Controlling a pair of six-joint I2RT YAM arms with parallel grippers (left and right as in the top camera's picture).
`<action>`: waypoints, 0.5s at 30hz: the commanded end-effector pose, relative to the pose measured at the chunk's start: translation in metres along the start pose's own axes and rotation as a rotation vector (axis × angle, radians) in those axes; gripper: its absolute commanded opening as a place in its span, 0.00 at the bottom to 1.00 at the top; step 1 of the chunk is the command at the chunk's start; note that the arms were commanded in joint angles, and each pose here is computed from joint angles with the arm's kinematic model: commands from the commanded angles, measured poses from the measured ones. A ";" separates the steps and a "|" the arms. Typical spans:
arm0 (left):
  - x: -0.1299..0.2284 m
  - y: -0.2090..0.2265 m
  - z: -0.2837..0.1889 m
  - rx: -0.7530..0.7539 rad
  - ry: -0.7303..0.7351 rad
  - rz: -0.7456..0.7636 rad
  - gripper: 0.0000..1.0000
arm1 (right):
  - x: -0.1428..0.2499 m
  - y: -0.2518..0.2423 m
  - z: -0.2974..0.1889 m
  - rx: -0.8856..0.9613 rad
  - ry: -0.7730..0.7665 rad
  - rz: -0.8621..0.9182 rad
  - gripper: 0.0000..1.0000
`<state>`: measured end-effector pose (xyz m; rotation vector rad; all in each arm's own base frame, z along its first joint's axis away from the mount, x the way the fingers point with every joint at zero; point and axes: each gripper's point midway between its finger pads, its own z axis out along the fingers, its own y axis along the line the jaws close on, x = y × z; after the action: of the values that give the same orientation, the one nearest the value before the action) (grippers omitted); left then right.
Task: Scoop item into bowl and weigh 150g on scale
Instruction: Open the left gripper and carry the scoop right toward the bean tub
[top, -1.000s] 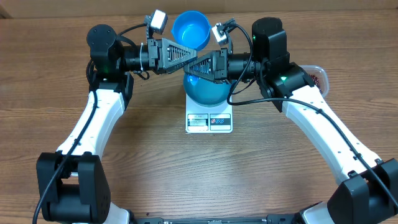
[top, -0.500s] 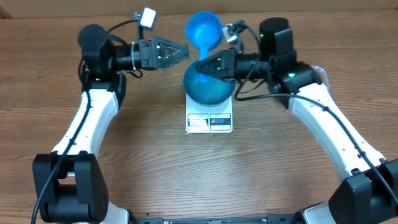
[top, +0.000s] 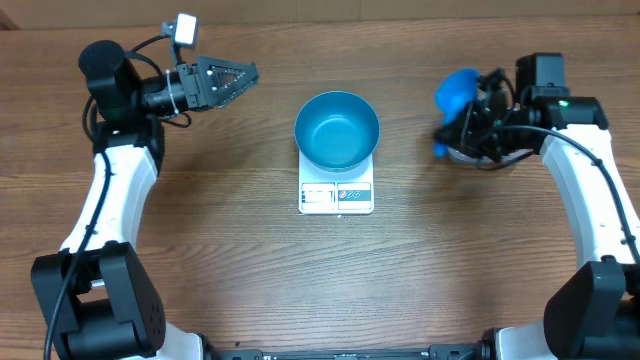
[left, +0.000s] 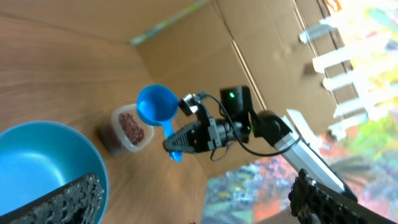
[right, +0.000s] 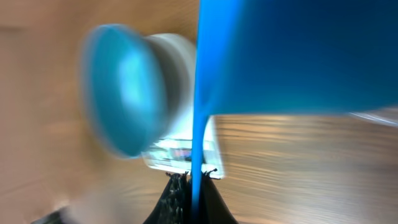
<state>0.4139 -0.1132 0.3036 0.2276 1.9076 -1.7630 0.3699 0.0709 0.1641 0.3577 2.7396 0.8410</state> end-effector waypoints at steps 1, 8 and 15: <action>-0.006 0.021 -0.009 -0.072 -0.054 0.112 1.00 | -0.009 -0.050 -0.011 0.283 -0.058 -0.034 0.04; 0.010 0.117 -0.036 -0.529 -0.172 -0.097 1.00 | -0.010 -0.085 -0.026 0.495 -0.080 -0.023 0.04; 0.037 0.150 -0.056 -0.740 -0.132 -0.174 1.00 | -0.012 -0.084 -0.025 0.489 -0.086 -0.025 0.04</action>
<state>0.4312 -0.0632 0.1700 -0.3779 2.3409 -1.2251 0.3575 -0.0058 0.1352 0.4362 2.8480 0.1822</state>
